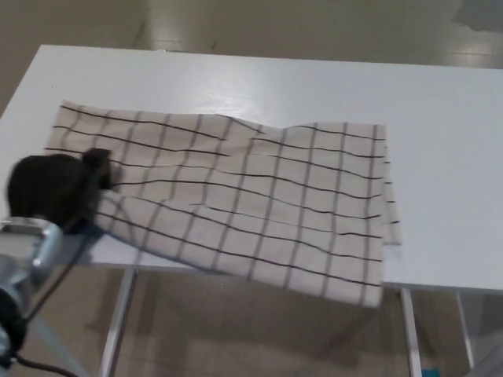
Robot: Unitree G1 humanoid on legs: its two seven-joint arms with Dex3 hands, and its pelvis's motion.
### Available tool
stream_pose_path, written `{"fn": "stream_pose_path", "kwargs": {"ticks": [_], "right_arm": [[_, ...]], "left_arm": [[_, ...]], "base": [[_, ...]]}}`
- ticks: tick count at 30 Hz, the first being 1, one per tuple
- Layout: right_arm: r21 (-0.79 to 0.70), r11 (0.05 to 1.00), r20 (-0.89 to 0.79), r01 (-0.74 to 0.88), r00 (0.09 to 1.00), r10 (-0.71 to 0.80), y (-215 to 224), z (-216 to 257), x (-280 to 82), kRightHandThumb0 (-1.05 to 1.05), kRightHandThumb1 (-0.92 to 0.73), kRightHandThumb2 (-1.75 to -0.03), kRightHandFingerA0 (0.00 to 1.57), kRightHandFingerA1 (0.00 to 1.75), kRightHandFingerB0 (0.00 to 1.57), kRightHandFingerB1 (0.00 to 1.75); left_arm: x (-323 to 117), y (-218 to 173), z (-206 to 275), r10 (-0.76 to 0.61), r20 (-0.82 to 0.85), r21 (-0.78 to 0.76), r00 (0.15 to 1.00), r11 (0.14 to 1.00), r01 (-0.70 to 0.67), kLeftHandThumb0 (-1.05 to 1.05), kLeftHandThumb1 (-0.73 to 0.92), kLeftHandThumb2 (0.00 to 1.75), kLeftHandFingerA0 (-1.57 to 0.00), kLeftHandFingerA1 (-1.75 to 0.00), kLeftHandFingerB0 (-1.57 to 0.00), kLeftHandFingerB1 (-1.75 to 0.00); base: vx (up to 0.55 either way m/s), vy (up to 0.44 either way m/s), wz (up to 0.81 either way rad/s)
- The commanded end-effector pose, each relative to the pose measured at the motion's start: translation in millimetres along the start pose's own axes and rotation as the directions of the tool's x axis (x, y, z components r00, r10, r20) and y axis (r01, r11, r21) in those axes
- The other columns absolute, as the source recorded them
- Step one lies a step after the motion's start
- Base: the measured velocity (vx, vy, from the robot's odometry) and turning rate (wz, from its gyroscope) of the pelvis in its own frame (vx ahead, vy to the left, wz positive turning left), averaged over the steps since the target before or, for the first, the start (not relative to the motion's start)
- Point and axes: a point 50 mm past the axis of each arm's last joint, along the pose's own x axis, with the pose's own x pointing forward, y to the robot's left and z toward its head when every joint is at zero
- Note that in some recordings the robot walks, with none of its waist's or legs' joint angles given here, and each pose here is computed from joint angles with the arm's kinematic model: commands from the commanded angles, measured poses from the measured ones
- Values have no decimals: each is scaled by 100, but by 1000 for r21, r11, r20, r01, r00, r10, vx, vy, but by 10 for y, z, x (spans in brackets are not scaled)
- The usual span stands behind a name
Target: Use the left hand to fold a white towel with checkered patterns in half.
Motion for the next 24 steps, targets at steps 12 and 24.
{"fn": "stream_pose_path", "kwargs": {"ticks": [12,24], "right_arm": [[-2,999,-54,36,998,-36,-48,-39,-23,-27,-80,-63,39,68,41,46],[-23,999,-55,24,998,-25,-85,-38,-30,-27,-81,-63,37,63,41,46]], "left_arm": [[94,431,-281,125,-17,-21,992,992,-125,-23,68,56,-77,-175,-58,-175],[194,900,294,417,204,-190,886,904,-382,-26,68,58,-79,-175,-58,-175]], "base": [[0,0,0],[0,0,0]]}}
